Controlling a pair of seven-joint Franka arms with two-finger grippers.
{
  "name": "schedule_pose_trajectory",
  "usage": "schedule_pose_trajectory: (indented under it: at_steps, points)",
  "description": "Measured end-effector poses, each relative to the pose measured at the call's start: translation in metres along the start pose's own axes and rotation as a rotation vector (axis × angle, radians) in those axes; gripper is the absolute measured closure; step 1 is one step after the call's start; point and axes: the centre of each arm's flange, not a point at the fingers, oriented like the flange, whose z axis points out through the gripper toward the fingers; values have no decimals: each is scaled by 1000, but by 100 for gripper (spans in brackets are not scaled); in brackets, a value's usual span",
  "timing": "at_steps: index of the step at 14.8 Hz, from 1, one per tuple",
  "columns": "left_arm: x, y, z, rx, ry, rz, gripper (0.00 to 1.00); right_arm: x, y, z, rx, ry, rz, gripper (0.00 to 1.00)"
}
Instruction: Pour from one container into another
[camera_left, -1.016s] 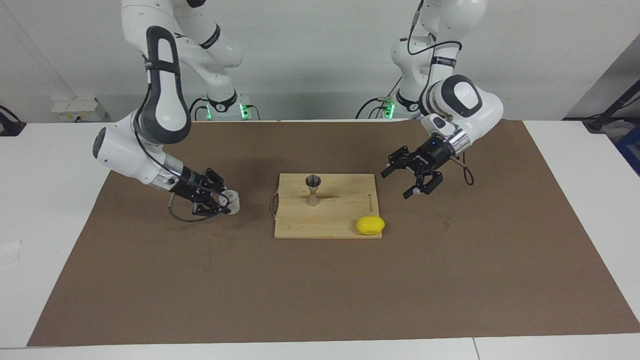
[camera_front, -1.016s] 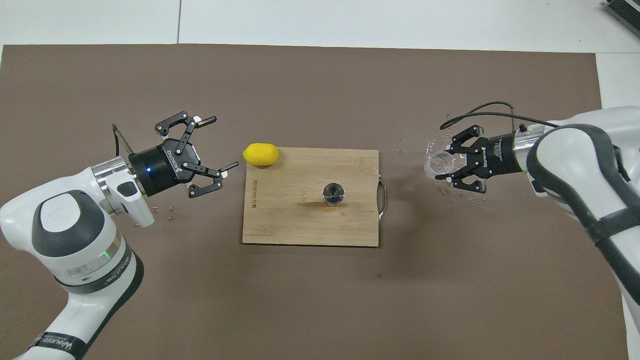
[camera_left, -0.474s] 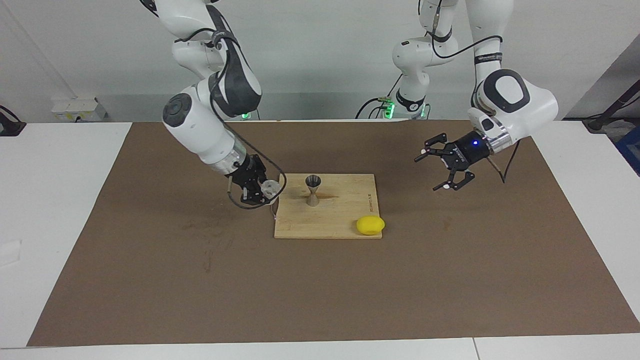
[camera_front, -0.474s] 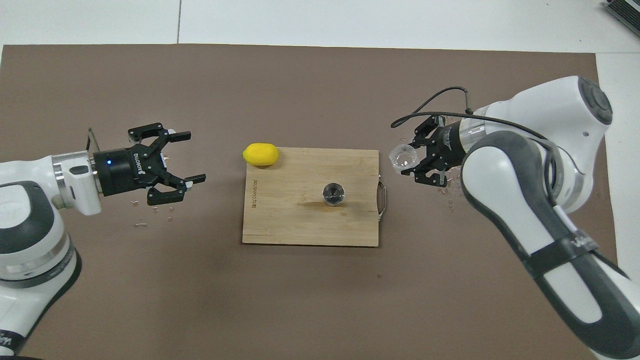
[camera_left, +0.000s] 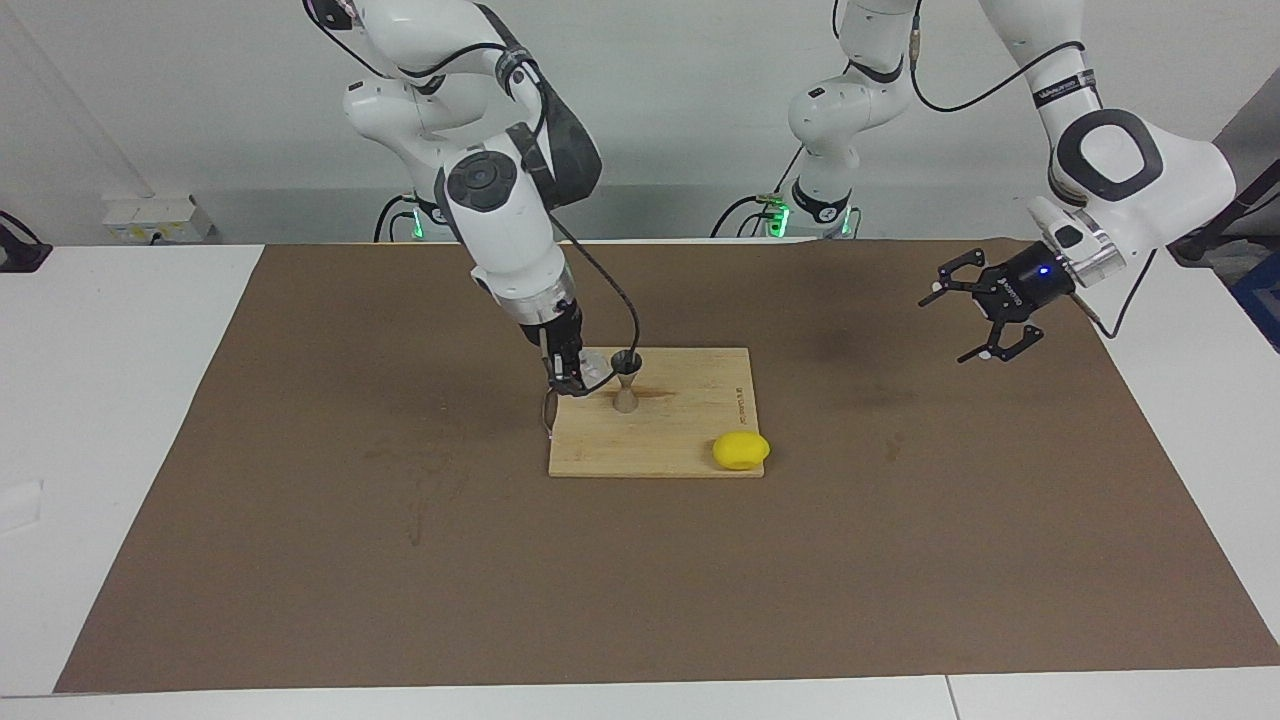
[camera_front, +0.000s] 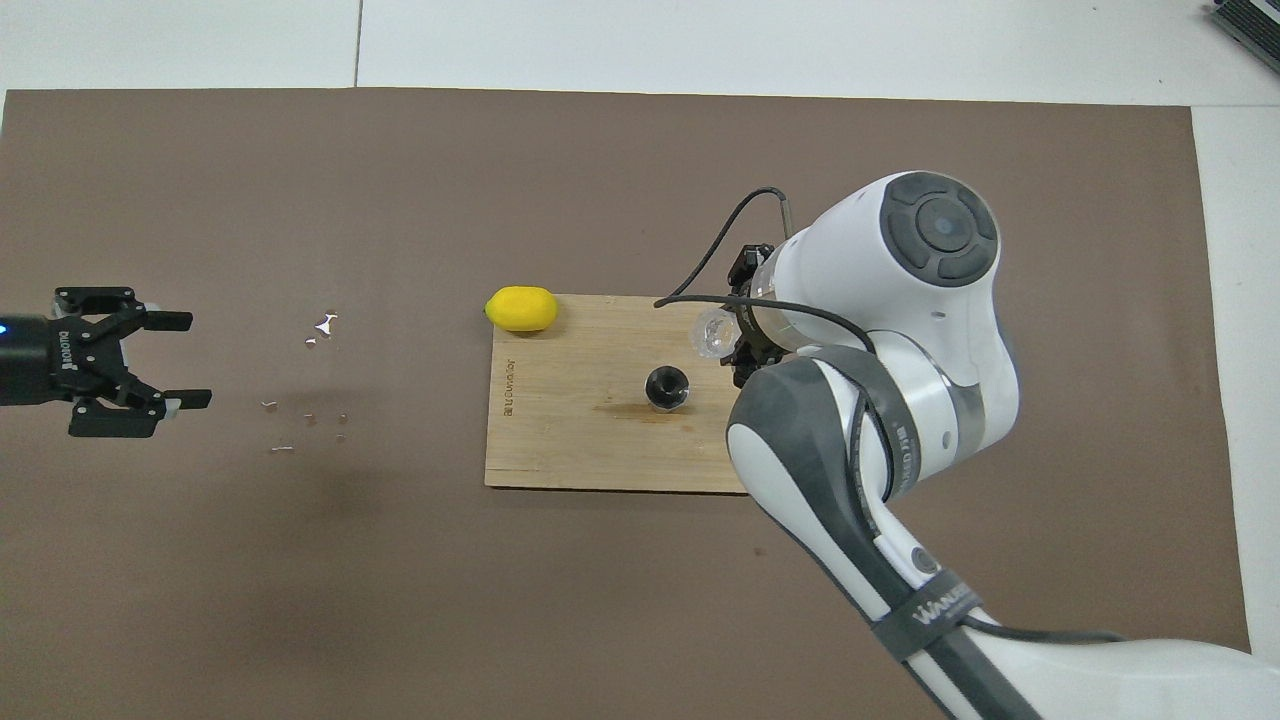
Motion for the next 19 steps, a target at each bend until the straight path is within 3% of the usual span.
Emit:
schedule_pose_trajectory:
  at_steps: [4,8,11,14,19]
  points:
    - [-28,-13,-28,63,-258,-55,0,-28,13,5,24,79,-88,50]
    - [-34,-15,-36,109,-382,-133,0,-38,19,9,45,151,-155,50]
    - [-37,-16,-36,180,-436,-391,0,-46,25,12,53,224,-214,50]
    - [-34,-17,-32,263,-442,-652,0,-57,35,16,58,300,-280,50]
    - [-39,-19,-35,285,-433,-738,0,-68,43,19,66,355,-332,50]
